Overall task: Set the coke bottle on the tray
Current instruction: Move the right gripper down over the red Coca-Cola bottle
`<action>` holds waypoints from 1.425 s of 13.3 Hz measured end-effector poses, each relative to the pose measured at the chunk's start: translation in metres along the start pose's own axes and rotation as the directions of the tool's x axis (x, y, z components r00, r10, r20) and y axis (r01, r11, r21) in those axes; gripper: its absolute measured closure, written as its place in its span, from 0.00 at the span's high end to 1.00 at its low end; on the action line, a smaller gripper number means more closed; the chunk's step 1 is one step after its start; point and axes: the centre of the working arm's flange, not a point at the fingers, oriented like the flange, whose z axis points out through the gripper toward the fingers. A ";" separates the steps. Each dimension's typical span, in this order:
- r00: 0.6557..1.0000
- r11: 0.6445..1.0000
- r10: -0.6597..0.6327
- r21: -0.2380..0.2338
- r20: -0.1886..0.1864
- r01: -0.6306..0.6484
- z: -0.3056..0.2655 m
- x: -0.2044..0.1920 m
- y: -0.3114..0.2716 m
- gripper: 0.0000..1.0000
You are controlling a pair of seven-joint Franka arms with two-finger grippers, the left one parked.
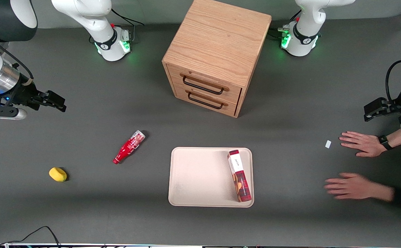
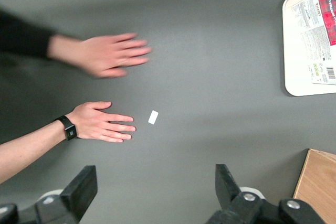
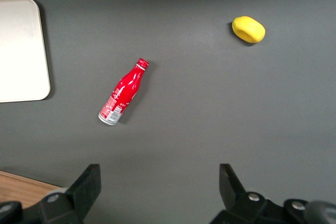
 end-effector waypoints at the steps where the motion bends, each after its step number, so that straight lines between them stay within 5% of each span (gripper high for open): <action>1: 1.000 1.000 -0.001 0.000 0.000 0.001 0.000 0.000 -0.002 1.00; 9: 0.996 0.996 0.090 0.010 -0.003 -0.090 0.016 0.002 -0.039 1.00; 15: 0.934 0.937 0.348 0.015 0.083 -0.350 0.148 0.044 -0.088 1.00; 19: 0.886 0.888 0.459 -0.010 0.070 -0.459 0.232 0.046 -0.098 1.00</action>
